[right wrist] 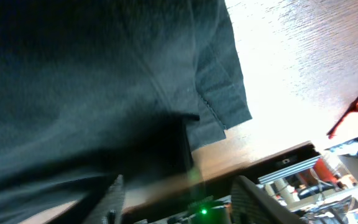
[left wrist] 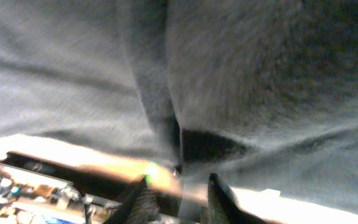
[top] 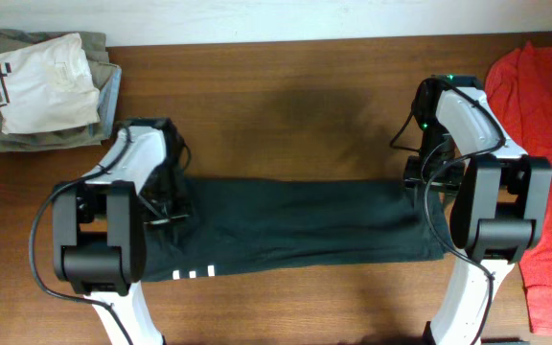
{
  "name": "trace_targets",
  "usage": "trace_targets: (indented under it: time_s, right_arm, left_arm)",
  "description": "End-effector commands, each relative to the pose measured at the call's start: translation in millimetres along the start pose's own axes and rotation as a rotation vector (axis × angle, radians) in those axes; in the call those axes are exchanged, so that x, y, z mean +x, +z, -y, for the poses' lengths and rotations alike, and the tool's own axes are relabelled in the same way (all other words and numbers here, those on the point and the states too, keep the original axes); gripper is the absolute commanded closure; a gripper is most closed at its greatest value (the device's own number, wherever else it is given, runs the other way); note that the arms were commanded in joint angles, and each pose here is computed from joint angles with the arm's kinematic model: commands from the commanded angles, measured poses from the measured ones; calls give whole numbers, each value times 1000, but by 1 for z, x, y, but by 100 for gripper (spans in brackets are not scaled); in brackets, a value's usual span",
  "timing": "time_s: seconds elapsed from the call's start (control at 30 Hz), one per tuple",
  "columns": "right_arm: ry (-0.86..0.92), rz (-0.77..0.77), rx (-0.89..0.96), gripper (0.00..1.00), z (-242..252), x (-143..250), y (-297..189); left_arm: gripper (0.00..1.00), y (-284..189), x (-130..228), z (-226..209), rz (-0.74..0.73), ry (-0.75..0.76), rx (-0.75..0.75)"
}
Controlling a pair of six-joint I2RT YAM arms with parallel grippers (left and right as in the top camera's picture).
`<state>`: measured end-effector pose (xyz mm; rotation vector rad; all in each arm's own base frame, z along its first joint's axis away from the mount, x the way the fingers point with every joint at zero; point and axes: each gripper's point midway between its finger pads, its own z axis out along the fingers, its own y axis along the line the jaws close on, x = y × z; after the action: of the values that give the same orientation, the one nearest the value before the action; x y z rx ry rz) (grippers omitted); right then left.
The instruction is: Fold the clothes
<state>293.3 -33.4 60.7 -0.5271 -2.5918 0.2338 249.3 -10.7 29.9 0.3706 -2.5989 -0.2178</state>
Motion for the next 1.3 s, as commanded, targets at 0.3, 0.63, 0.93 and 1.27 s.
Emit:
trace_targets:
  time_s: [0.3,0.63,0.93,1.27]
  right_arm:
    - [8,98,5,6,-2,-21,-1]
    - [12,131,-8,7,-5,-29,-2]
    - [-4,150,-14,7,-7,-33,-3]
    - [-8,149,-14,7,-7,-33,-3]
  left_arm:
    - [27,-114,-17,-32,348,-200,-70]
    - [11,-65,-107,-5,391,57,185]
    - [35,-65,-123,26,436,270,343]
    - [51,-69,-127,22,475,403,418]
